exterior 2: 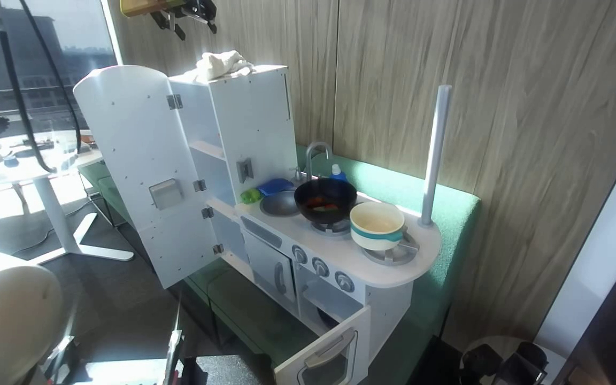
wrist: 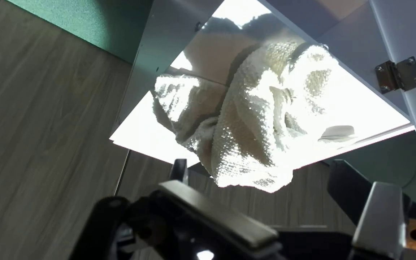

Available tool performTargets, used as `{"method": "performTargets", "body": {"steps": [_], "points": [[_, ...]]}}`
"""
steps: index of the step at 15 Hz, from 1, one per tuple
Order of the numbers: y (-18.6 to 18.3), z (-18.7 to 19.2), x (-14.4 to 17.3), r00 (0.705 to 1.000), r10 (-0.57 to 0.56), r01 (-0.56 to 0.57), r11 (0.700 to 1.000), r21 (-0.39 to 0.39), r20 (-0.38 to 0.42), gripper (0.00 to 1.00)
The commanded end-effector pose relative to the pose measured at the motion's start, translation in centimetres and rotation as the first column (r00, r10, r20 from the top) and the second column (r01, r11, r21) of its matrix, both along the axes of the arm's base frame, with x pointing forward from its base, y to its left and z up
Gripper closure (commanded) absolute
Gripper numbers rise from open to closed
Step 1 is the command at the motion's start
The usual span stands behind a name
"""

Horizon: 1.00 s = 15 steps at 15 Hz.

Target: Put the white cloth into the sink then back on top of the large compartment

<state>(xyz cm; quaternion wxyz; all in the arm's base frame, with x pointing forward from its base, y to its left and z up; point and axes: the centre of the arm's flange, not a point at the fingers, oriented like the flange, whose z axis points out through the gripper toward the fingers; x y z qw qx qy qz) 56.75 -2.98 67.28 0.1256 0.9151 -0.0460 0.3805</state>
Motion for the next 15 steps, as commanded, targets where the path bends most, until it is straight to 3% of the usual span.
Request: {"method": "performTargets", "body": {"steps": [1,7,15], "points": [[-1.2,3.0,2.8,1.0,-0.026,0.026,1.0,0.008,0.012,0.0],[-2.1,4.8,7.1,0.995,0.055,-0.046,0.993,0.106,-0.088,0.0],[-5.1,2.7,13.3,0.986,0.011,0.003,0.996,0.085,-0.166,0.0]]}}
